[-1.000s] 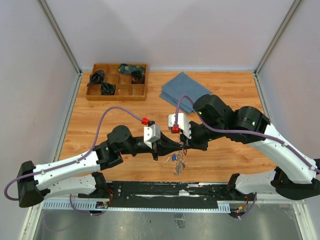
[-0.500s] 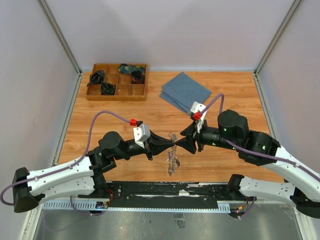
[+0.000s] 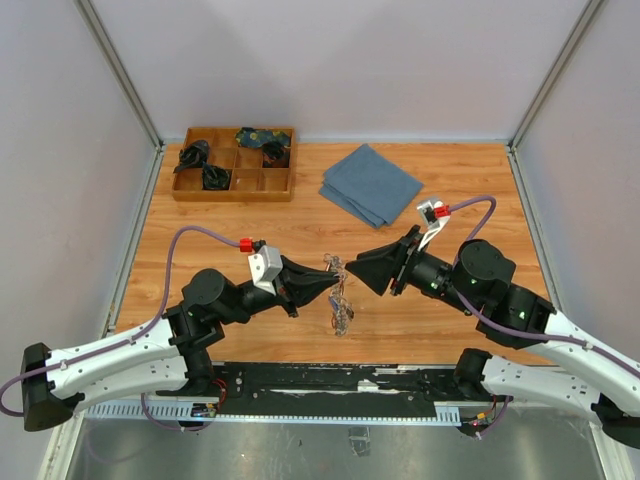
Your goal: Put the keys on the keyring
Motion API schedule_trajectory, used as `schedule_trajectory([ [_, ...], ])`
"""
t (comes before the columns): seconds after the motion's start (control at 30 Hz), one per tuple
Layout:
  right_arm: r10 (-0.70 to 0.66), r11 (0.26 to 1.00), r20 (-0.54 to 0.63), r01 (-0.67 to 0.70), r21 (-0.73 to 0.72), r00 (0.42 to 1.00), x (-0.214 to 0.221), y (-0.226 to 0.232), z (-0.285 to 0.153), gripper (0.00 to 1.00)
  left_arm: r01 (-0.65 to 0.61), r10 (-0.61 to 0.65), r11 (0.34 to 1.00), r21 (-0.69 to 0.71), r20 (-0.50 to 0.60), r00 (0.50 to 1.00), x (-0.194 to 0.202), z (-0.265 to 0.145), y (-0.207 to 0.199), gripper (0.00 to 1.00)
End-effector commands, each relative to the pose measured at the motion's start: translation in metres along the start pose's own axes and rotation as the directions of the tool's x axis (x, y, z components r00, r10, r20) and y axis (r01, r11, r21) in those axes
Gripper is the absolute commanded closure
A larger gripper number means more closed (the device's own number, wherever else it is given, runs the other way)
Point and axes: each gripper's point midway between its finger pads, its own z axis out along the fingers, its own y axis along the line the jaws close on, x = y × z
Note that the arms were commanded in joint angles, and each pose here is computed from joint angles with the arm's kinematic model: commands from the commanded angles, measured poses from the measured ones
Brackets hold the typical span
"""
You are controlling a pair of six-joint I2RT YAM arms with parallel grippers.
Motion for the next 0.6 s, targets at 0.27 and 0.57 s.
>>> schedule_trajectory([
  [0.27, 0.082, 0.992, -0.042, -0.085, -0.089, 0.996, 0.005, 0.024, 0.009, 0.62, -0.006, 0.009, 1.000, -0.016, 0.177, 0.984, -0.050, -0.005, 0.000, 1.00],
  [0.57, 0.085, 0.990, -0.049, -0.090, -0.109, 0.995, 0.006, 0.028, 0.010, 0.78, -0.010, 0.015, 1.000, -0.029, 0.176, 0.984, -0.049, -0.006, 0.002, 1.00],
])
